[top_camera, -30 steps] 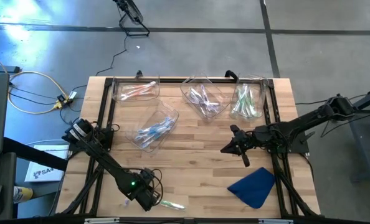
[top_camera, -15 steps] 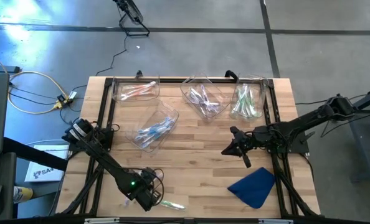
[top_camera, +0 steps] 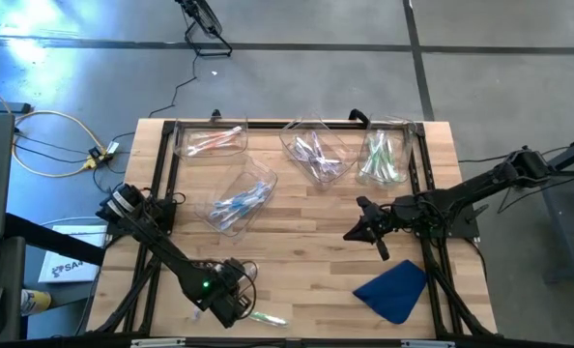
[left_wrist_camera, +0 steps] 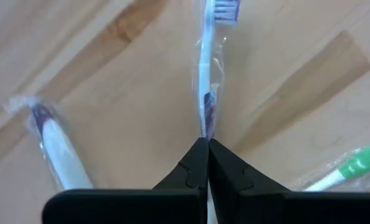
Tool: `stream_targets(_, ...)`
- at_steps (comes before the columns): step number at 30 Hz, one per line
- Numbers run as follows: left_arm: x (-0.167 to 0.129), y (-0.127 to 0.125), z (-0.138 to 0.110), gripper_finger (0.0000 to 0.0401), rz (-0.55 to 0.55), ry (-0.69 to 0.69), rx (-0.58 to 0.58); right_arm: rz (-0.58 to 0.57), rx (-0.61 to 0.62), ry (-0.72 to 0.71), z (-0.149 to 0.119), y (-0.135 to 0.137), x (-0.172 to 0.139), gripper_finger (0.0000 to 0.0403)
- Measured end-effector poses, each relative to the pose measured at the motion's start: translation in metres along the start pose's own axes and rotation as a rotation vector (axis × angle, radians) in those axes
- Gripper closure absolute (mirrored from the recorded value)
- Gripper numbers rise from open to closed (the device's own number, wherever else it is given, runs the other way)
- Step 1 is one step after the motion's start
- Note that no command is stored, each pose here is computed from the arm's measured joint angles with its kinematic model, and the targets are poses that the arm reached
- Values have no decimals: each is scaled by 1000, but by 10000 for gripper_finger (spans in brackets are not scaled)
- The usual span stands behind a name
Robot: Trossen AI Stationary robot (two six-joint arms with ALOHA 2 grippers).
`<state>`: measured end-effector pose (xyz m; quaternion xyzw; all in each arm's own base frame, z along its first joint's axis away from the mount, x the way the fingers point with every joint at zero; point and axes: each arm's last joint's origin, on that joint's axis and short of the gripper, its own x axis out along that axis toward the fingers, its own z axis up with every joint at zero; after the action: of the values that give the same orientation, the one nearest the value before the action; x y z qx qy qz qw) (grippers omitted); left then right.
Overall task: Pick & Place Toothbrushes
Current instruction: Put the purple toothbrush into the top center transparent bin
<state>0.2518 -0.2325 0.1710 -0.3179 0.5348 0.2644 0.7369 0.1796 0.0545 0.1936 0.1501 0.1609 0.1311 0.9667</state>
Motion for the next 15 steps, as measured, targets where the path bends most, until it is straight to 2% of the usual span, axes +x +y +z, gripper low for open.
stream_targets(15, -17, -5, 11, 401, -35, -192, 95, 0, -9, -1, 0, 0, 0, 400)
